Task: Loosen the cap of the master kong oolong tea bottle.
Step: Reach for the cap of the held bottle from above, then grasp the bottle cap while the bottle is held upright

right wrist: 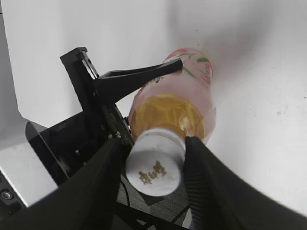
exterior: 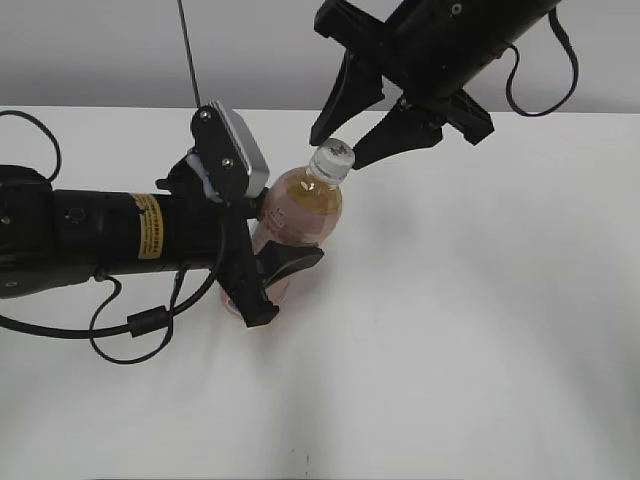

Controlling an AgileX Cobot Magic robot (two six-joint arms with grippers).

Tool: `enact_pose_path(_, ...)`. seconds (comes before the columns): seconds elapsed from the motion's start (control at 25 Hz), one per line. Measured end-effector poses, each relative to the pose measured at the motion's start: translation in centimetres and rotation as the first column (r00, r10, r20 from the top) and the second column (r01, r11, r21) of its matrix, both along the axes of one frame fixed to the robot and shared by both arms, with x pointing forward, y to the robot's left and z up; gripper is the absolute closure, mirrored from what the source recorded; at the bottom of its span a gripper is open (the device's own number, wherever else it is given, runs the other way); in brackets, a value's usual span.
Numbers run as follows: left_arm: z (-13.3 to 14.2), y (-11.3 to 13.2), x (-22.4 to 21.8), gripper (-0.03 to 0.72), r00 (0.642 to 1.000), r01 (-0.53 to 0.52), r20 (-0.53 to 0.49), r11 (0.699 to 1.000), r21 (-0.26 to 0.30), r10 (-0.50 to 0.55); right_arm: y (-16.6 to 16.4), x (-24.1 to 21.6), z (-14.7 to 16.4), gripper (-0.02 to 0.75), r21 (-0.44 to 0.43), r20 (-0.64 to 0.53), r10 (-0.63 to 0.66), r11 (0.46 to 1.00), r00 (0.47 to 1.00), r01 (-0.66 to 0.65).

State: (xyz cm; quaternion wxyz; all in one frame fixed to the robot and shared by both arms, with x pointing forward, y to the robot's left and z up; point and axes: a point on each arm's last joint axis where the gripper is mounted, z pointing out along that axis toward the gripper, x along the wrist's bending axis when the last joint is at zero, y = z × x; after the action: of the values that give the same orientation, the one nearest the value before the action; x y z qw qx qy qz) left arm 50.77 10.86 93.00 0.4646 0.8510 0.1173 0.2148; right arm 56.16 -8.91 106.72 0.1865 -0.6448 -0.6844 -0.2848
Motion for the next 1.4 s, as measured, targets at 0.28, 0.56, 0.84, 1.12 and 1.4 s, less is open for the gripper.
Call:
enact_pose_path(0.28,0.0,0.0,0.0,0.279,1.000,0.001,0.001,1.000,0.001,-0.001,0.0,-0.1,0.0,0.413,-0.003,-0.010,0.008,1.000,1.000,-0.008)
enact_pose_path(0.56,0.0,0.0,0.0,0.279,1.000,0.001,0.001,1.000,0.001,-0.001,0.4,-0.2,-0.4,0.413,-0.009,-0.024,0.022,1.000,0.999,-0.023)
enact_pose_path(0.84,0.0,0.0,0.0,0.279,1.000,-0.002,-0.001,1.000,0.007,0.002,0.7,-0.3,-0.8,0.451,-0.023,-0.027,0.034,0.999,0.999,-0.035)
enact_pose_path(1.12,-0.1,0.0,0.0,0.279,1.000,0.008,0.006,1.000,0.015,-0.008,0.5,-0.4,-0.9,0.453,-0.079,0.025,0.134,0.988,0.991,-0.131)
enact_pose_path(1.4,-0.1,-0.1,-0.1,0.279,1.000,0.018,0.008,1.000,0.024,-0.018,0.4,-0.4,-1.0,0.454,-0.176,0.222,0.428,0.901,0.876,-0.396)
